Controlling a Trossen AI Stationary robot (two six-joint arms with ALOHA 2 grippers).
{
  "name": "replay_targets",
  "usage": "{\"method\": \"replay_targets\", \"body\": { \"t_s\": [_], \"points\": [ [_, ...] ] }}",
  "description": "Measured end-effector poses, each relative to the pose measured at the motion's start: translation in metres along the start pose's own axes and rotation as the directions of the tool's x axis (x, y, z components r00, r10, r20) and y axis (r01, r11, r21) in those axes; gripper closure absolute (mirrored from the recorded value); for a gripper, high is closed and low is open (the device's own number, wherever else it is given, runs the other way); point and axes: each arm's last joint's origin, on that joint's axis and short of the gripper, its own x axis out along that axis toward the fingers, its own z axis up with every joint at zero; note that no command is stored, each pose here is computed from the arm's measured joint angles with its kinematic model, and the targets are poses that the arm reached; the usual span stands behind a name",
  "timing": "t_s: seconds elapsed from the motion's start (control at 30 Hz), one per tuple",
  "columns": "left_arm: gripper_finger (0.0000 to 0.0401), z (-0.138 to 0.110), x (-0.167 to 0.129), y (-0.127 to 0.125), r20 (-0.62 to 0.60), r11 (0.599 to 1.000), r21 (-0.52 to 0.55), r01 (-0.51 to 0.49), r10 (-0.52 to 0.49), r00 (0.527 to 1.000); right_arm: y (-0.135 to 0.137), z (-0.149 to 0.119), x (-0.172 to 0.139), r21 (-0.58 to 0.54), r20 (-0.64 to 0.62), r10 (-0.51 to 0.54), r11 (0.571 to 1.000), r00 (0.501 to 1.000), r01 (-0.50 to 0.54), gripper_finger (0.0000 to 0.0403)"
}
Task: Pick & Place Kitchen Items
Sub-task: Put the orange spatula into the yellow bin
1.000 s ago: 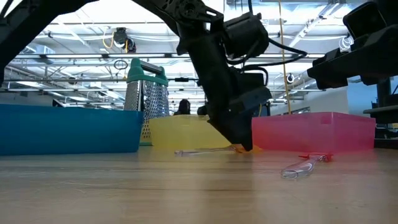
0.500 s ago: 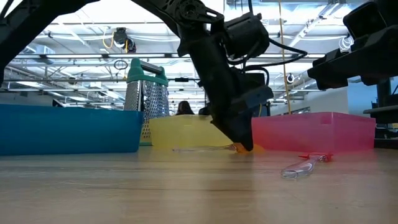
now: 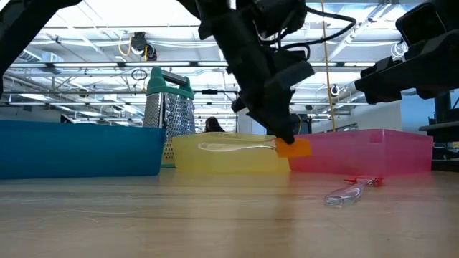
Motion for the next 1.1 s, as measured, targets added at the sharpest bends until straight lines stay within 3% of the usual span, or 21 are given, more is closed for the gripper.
{"method": "replay_targets", "body": {
  "t_s": [0.13, 0.27, 0.4, 0.53, 0.87, 1.1],
  "points": [
    [0.0388, -0.001, -0.012, -0.002, -0.010, 0.998, 0.025, -0.053, 0.053, 0.999, 0.000, 0.000, 0.000, 0.000, -0.002, 0.000, 1.000, 1.000, 0.000, 0.0243],
    [0.0388, 0.005, -0.045, 0.002, 0.036, 0.986, 0.025, -0.165, 0.164, 0.986, 0.000, 0.000, 0.000, -0.001, -0.003, 0.000, 1.000, 1.000, 0.000, 0.0243],
    [0.0383, 0.012, -0.068, 0.021, 0.070, 0.949, -0.012, -0.314, 0.314, 0.947, 0.000, 0.000, 0.000, -0.001, -0.003, 0.000, 1.000, 1.000, 0.000, 0.0243],
    [0.0391, 0.022, -0.077, 0.048, 0.103, 0.927, -0.083, -0.365, 0.372, 0.922, 0.000, 0.000, 0.000, 0.000, -0.002, 0.000, 1.000, 1.000, 0.000, 0.0243],
    [0.0374, 0.018, -0.022, 0.136, -0.048, 0.909, -0.225, -0.351, 0.350, 0.936, 0.000, -0.001, 0.000, -0.001, -0.006, 0.000, 1.000, 1.000, 0.000, 0.0243],
    [0.0380, 0.013, 0.012, 0.167, -0.045, 0.913, -0.305, -0.270, 0.269, 0.962, 0.000, -0.001, 0.000, -0.001, -0.007, 0.000, 1.000, 1.000, 0.000, 0.0243]
  ]
}}
